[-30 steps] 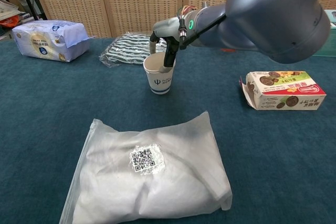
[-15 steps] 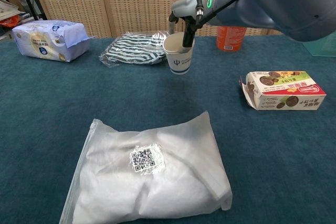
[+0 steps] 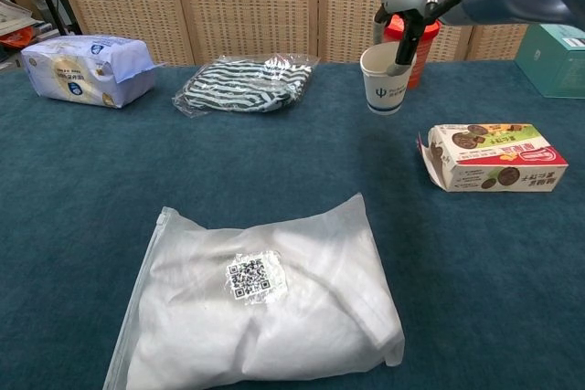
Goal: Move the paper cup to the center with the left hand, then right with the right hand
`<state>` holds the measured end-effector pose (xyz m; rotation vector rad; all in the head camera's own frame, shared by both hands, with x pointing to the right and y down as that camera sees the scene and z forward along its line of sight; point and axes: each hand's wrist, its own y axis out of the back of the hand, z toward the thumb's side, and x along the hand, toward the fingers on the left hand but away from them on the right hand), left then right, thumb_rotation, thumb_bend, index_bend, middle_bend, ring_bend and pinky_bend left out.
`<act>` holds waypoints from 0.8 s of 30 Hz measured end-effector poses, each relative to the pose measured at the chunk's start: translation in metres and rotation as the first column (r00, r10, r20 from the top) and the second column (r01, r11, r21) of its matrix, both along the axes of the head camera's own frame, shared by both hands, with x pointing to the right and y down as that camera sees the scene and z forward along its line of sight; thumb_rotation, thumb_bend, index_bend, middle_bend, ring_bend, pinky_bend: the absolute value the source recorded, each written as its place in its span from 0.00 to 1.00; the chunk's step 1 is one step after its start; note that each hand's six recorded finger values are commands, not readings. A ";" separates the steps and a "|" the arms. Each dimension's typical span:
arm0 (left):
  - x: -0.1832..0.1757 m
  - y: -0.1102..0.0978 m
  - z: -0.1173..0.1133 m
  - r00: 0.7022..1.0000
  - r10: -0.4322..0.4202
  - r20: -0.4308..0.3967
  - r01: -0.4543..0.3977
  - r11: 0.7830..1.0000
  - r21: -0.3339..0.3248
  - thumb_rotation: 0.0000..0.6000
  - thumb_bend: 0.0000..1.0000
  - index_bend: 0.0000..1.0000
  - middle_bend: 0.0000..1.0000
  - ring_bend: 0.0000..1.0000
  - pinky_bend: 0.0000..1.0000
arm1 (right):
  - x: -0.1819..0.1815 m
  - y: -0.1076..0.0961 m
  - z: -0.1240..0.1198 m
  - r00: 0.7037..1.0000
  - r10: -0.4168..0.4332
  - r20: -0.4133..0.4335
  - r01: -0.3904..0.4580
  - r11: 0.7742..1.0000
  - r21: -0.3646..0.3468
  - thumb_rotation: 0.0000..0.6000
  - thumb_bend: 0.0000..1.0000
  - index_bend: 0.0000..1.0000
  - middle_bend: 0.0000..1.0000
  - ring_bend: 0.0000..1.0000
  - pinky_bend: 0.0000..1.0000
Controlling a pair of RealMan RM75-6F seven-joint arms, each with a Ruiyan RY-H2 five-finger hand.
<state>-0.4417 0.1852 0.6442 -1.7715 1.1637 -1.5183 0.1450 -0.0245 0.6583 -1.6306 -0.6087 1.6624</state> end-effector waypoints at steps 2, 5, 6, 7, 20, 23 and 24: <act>0.000 0.000 0.000 1.000 0.002 0.001 -0.002 1.000 -0.001 1.00 0.21 0.00 0.00 0.00 0.00 | 0.005 -0.001 0.000 1.000 0.007 0.000 -0.007 1.000 0.001 1.00 0.39 0.64 0.09 0.00 0.00; 0.001 0.001 0.000 1.000 0.005 0.001 -0.005 1.000 -0.001 1.00 0.21 0.00 0.00 0.00 0.00 | 0.012 -0.002 0.001 1.000 0.020 0.004 -0.020 1.000 0.003 1.00 0.39 0.64 0.09 0.00 0.00; 0.002 0.001 0.000 1.000 0.006 0.001 -0.006 1.000 0.000 1.00 0.21 0.00 0.00 0.00 0.00 | 0.014 -0.002 0.001 1.000 0.026 0.004 -0.026 1.000 0.003 1.00 0.39 0.64 0.09 0.00 0.00; 0.002 0.001 -0.001 1.000 0.006 0.000 -0.006 1.000 0.001 1.00 0.21 0.00 0.00 0.00 0.00 | 0.018 -0.003 0.002 0.999 0.033 0.002 -0.033 0.999 0.004 1.00 0.39 0.64 0.09 0.00 0.00; 0.008 0.004 0.003 0.999 0.033 0.019 -0.033 0.999 -0.009 1.00 0.21 0.00 0.00 0.00 0.00 | 0.085 -0.018 0.016 0.991 0.132 -0.034 -0.132 0.991 -0.006 1.00 0.39 0.64 0.09 0.00 0.00; 0.008 0.004 0.003 0.999 0.031 0.025 -0.031 0.999 -0.008 1.00 0.21 0.00 0.00 0.00 0.00 | 0.103 -0.022 0.019 0.986 0.160 -0.042 -0.160 0.987 -0.011 1.00 0.39 0.64 0.09 0.00 0.00; 0.008 0.004 0.003 0.999 0.031 0.027 -0.031 0.999 -0.008 1.00 0.21 0.00 0.00 0.00 0.00 | 0.108 -0.022 0.020 0.985 0.167 -0.045 -0.168 0.986 -0.013 1.00 0.39 0.64 0.09 0.00 0.00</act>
